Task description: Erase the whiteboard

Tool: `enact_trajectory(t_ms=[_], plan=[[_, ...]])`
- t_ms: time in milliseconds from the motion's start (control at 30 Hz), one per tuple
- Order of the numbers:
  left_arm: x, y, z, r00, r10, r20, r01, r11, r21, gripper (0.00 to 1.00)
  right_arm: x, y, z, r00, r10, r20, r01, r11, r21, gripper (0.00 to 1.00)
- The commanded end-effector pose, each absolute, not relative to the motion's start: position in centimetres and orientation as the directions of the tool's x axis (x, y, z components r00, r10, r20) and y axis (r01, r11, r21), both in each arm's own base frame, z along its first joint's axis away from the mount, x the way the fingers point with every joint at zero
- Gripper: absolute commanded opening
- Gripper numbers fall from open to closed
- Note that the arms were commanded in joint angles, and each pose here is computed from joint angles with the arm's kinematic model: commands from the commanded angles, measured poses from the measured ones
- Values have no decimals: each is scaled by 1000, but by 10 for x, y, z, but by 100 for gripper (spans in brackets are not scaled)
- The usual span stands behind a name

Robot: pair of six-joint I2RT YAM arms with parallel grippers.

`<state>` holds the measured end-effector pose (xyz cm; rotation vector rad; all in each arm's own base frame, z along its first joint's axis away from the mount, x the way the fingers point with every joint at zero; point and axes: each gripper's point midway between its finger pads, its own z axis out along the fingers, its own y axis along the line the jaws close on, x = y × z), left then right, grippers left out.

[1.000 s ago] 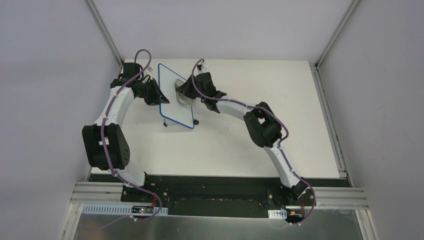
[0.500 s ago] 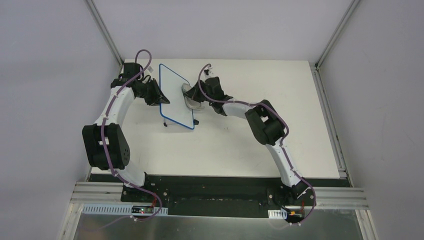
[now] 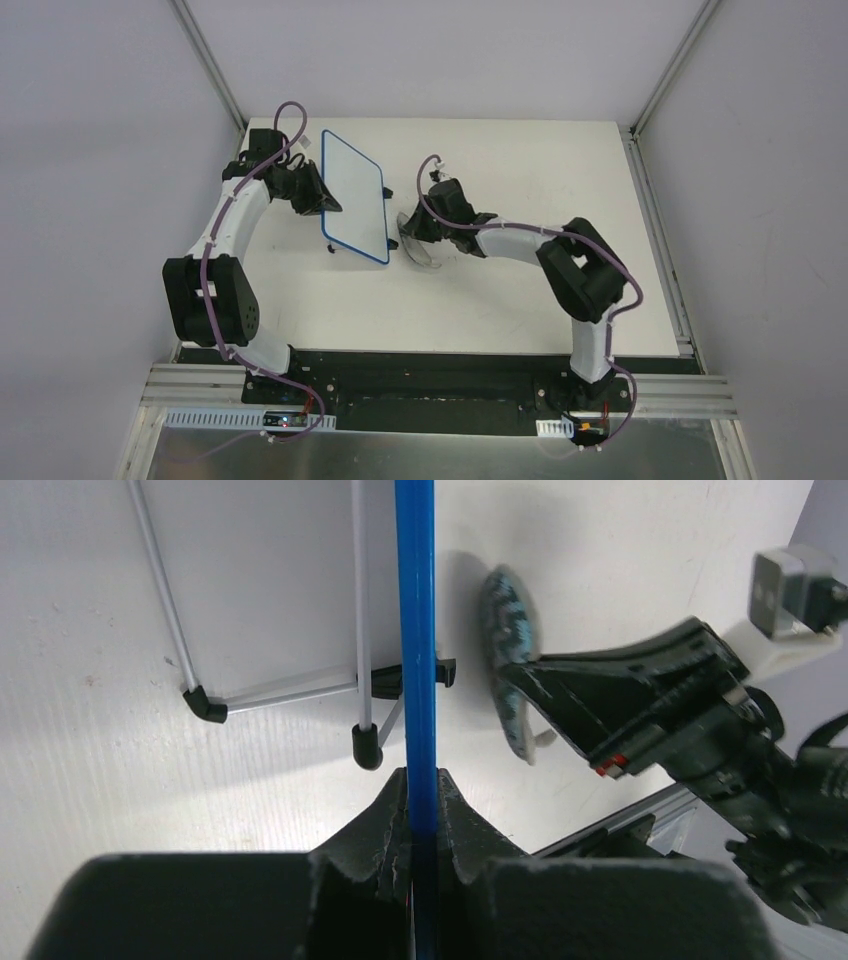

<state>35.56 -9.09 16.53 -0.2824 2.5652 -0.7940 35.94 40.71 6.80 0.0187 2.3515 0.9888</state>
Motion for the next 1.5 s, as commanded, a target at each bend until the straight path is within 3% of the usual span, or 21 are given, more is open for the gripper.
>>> enact_trajectory(t_ms=[0, 167, 367, 433, 533, 667, 767, 1167, 1467], plan=[[303, -115, 141, -959, -213, -187, -65, 809, -584, 0, 337, 352, 93, -780, 228, -583, -183, 808, 560, 4], [300, -113, 135, -966, -197, -165, -72, 824, -561, 0, 312, 286, 78, -755, 220, -618, -72, 909, 411, 7], [300, -101, 142, -953, -197, -229, -59, 865, -498, 43, 284, 254, 70, -783, 187, -593, -39, 938, 346, 22], [300, -98, 148, -944, -196, -267, -47, 876, -480, 53, 277, 252, 77, -790, 183, -585, -47, 933, 356, 32], [300, -87, 154, -926, -193, -324, -43, 907, -418, 64, 269, 245, 90, -782, 188, -594, -56, 928, 368, 55], [299, -69, 164, -896, -187, -404, -55, 946, -318, 70, 260, 230, 121, -734, 217, -644, -77, 915, 396, 85], [298, -55, 177, -854, -175, -490, -63, 970, -236, 74, 254, 215, 146, -696, 219, -684, -89, 919, 385, 99], [281, -40, 267, -480, -161, -862, -10, 984, -178, 84, 225, 164, 271, -488, 304, -818, -176, 884, 433, 100], [243, -64, 335, -118, -193, -974, 235, 948, -217, 85, 190, 145, 364, -321, 419, -849, -350, 780, 518, 100]])
